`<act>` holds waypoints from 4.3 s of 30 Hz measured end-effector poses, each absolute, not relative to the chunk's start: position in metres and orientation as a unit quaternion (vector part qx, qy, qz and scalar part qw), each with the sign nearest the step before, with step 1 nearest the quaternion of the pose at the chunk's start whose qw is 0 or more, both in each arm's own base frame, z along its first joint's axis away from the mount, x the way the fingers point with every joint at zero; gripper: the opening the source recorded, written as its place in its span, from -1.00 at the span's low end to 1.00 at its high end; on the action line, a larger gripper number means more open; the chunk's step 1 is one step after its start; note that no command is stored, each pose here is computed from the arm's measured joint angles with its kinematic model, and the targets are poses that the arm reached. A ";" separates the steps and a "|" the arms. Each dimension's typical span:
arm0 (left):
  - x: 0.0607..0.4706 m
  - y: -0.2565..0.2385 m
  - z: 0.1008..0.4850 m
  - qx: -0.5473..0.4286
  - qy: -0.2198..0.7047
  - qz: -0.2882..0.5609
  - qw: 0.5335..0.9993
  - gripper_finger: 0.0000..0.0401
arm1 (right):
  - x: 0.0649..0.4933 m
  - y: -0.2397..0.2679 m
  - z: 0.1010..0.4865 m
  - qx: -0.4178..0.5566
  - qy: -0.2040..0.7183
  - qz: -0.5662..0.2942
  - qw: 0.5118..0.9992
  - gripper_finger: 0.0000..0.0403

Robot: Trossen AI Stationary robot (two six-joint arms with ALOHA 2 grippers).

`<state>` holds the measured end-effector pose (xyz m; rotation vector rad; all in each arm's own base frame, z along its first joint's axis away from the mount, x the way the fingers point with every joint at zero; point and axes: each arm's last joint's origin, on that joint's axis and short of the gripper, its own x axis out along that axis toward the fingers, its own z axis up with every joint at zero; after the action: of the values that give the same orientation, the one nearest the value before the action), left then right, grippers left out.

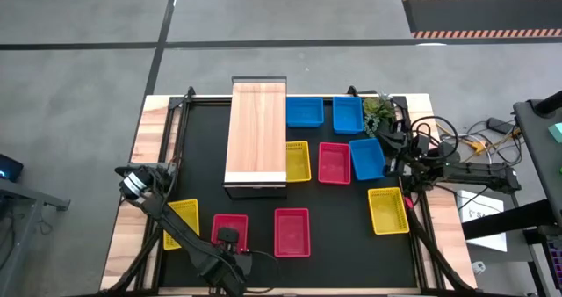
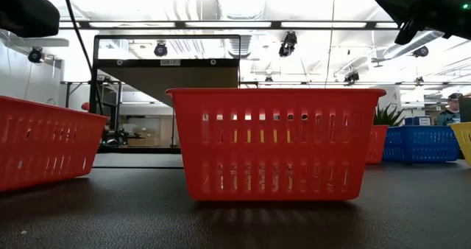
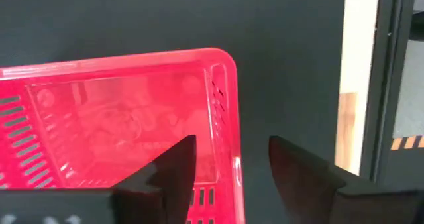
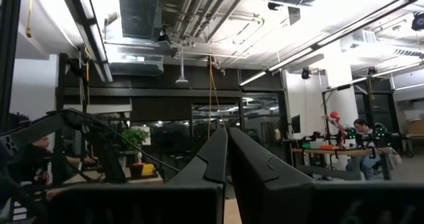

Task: Stack baskets on shelf by color
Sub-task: Put the bottom left red bin on the shelf

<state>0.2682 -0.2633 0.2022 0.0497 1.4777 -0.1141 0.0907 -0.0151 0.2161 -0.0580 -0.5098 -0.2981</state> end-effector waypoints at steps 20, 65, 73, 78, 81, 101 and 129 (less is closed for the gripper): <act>0.286 -0.274 0.245 -0.026 0.618 -0.087 0.781 -0.98 | 0.092 -0.015 0.214 -0.017 -0.241 -0.144 0.960 -0.96; 0.310 -0.058 0.518 -0.150 0.112 0.263 0.946 -0.99 | 0.092 -0.015 0.213 -0.013 -0.238 -0.143 0.961 -0.96; 0.304 0.003 0.463 -0.265 0.293 0.385 0.834 -0.99 | 0.092 -0.015 0.213 -0.021 -0.237 -0.145 0.960 -0.96; 0.317 0.016 0.433 -0.278 0.339 0.394 0.808 -0.99 | 0.092 -0.015 0.213 -0.023 -0.237 -0.145 0.960 -0.96; 0.326 0.023 0.414 -0.292 0.363 0.387 0.795 -0.99 | 0.092 -0.015 0.213 -0.023 -0.237 -0.145 0.960 -0.96; 0.345 0.040 0.369 -0.335 0.383 0.375 0.775 -0.62 | 0.093 -0.015 0.212 -0.035 -0.224 -0.148 0.962 -0.96; 0.294 0.016 0.385 0.106 0.572 -0.037 0.812 -0.54 | 0.093 -0.015 0.211 -0.029 -0.224 -0.147 0.963 -0.96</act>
<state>0.2938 0.0162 0.3848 0.2264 1.2217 -0.0791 0.0933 -0.0153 0.2113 -0.0589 -0.4537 -0.2977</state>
